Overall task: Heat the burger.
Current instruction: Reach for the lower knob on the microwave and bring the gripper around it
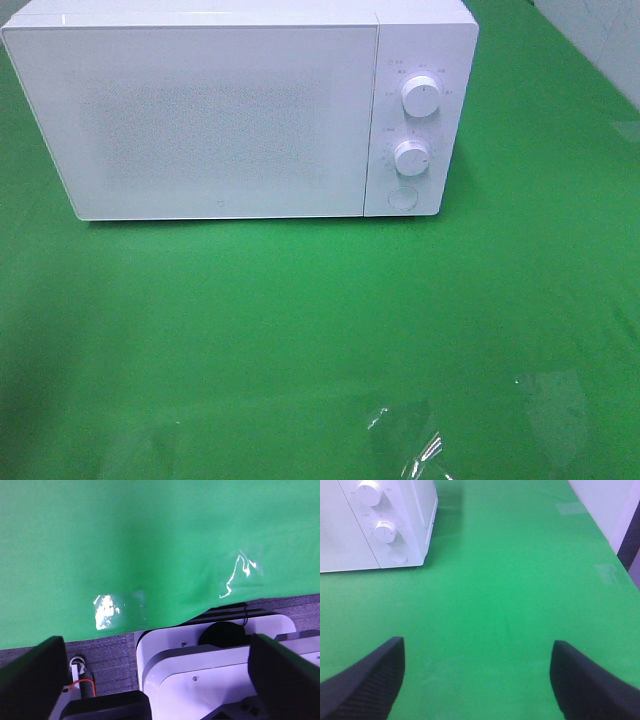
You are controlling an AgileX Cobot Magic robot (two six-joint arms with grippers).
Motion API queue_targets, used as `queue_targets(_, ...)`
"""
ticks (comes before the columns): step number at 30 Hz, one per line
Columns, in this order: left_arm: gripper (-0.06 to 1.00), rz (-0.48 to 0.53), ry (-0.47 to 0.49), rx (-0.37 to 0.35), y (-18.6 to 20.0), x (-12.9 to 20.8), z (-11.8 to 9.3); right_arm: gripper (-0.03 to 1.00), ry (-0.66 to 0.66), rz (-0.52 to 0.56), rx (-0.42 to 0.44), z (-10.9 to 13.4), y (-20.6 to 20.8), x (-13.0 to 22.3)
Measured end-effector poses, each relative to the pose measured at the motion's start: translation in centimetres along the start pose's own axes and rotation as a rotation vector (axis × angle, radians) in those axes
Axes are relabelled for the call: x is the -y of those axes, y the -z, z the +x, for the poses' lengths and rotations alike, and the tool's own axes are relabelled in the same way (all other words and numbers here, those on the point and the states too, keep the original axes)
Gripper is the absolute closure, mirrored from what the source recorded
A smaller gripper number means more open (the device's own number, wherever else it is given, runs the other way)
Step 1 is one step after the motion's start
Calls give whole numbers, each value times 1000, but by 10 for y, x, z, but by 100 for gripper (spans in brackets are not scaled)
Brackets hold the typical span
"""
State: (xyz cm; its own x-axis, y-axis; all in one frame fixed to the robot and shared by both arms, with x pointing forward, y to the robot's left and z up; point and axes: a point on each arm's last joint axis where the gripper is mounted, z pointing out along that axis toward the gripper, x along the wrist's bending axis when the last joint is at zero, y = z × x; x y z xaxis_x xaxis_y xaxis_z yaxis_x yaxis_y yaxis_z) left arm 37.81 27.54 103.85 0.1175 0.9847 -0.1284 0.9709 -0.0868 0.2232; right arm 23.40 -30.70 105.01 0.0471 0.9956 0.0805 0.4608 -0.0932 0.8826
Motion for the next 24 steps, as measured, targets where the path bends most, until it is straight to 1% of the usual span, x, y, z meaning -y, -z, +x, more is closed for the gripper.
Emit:
queue_targets(1, 5, 0, 0, 0, 0, 0, 0, 20, 0, 0, 0, 0, 0, 0)
queue_targets(2, 5, -28, -24, 1, 0, 14, 0, 20, 0, 0, 0, 0, 0, 0)
queue_targets(3, 5, -28, -24, 1, 0, 14, 0, 20, 0, 0, 0, 0, 0, 0)
queue_targets(4, 5, -41, -33, 1, 1, 20, 0, 20, 0, 0, 0, 0, 0, 0)
queue_targets(5, 5, -77, -45, 0, 3, 33, 0, 20, 0, 0, 0, 0, 0, 0)
queue_targets(6, 5, -77, -45, 0, 3, 33, 0, 20, 0, 0, 0, 0, 0, 0)
queue_targets(7, 5, -129, -52, 0, 6, 45, 0, 20, 0, 0, 0, 0, 0, 0)
queue_targets(8, 5, -129, -52, 0, 6, 45, 0, 20, 0, 0, 0, 0, 0, 0)
queue_targets(9, 5, -205, -60, -1, 12, 55, -1, 20, 0, 0, 0, 0, 0, 0)
queue_targets(10, 5, -205, -60, -1, 12, 55, -1, 20, 0, 0, 0, 0, 0, 0)
queue_targets(11, 5, -238, -65, -1, 15, 58, -1, 20, 0, 0, 0, 0, 0, 0)
queue_targets(12, 5, -315, -75, -3, 20, 66, -2, 20, 0, 0, 0, 0, 0, 0)
queue_targets(13, 5, -315, -75, -3, 20, 66, -2, 20, 0, 0, 0, 0, 0, 0)
queue_targets(14, 5, -400, -83, -4, 24, 75, -2, 20, 0, 0, 0, 0, 0, 0)
queue_targets(15, 5, -400, -83, -4, 24, 75, -2, 20, 0, 0, 0, 0, 0, 0)
queue_targets(16, 5, -466, -91, -5, 29, 83, -2, 20, 0, 0, 0, 0, 0, 0)
queue_targets(17, 5, -466, -91, -5, 29, 83, -2, 20, 0, 0, 0, 0, 0, 0)
queue_targets(18, 5, -490, -93, -5, 30, 87, -3, 20, 0, 0, 0, 0, 0, 0)
queue_targets(19, 5, -543, -100, -5, 35, 94, -3, 20, 0, 0, 0, 0, 0, 0)
queue_targets(20, 5, -543, -100, -5, 35, 94, -3, 20, 0, 0, 0, 0, 0, 0)
queue_targets(21, 5, -581, -104, -5, 37, 99, -3, 20, 0, 0, 0, 0, 0, 0)
queue_targets(22, 5, -581, -104, -5, 37, 99, -3, 20, 0, 0, 0, 0, 0, 0)
queue_targets(23, 5, -612, -108, -5, 39, 103, -3, 20, 0, 0, 0, 0, 0, 0)
queue_targets(24, 5, -612, -108, -5, 39, 103, -3, 20, 0, 0, 0, 0, 0, 0)
